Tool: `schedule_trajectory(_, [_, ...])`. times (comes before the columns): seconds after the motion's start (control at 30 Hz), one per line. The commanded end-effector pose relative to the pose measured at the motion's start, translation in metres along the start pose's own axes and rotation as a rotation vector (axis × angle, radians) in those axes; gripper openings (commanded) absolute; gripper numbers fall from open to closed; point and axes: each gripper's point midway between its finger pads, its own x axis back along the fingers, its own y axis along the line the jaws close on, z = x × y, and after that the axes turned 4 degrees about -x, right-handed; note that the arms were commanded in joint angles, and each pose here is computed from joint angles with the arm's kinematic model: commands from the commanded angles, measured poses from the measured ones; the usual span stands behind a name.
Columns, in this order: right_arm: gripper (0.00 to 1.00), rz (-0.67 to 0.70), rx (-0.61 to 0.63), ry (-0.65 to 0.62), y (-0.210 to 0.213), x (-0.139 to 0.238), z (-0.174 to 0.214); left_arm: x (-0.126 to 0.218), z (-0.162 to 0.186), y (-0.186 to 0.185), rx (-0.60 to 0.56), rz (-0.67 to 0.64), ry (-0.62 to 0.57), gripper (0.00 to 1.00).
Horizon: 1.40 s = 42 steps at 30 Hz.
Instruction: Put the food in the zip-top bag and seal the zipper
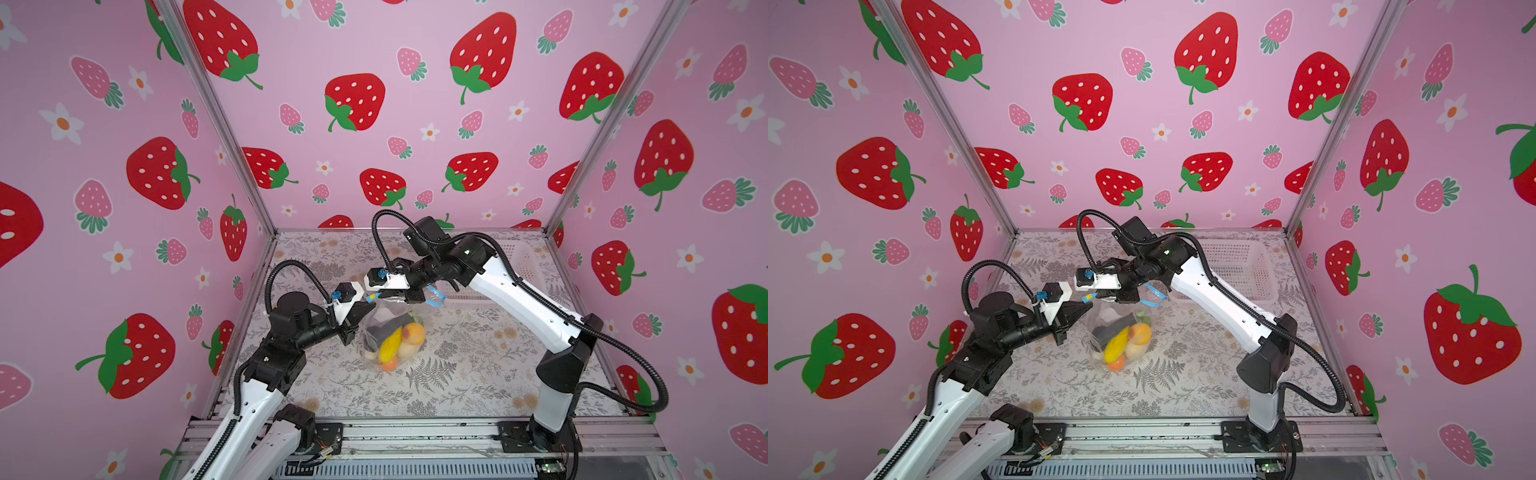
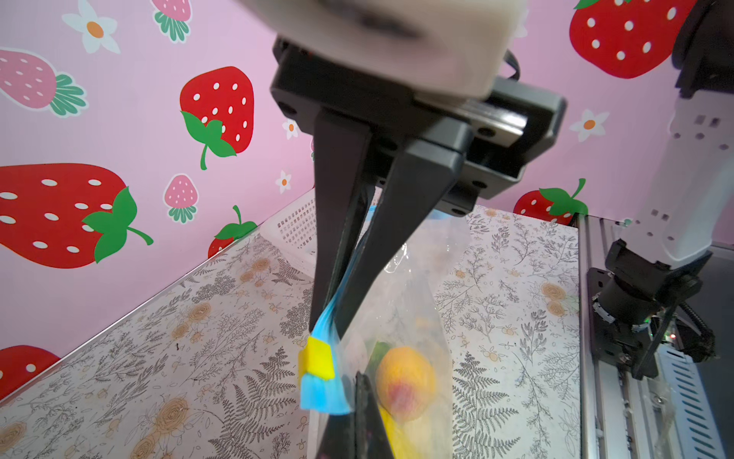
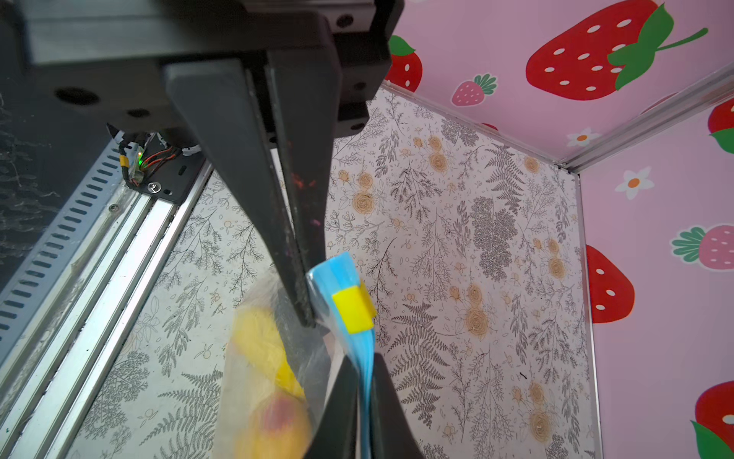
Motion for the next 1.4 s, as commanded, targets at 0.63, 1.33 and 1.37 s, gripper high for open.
schedule_trajectory(0.63, [0.5,0.053,0.011,-0.085,0.012,0.029,-0.007,-0.01,-0.043,0.002,-0.13,0.009,-0.037,0.0])
schedule_trajectory(1.33, [0.28,-0.017,-0.024,-0.016,0.017,0.044,-0.003,-0.018,-0.033,0.003,-0.285,0.015,0.056,0.0])
schedule_trajectory(1.37, [0.29,-0.014,-0.02,-0.021,0.019,0.045,-0.004,-0.017,-0.033,0.004,-0.286,0.005,0.054,0.0])
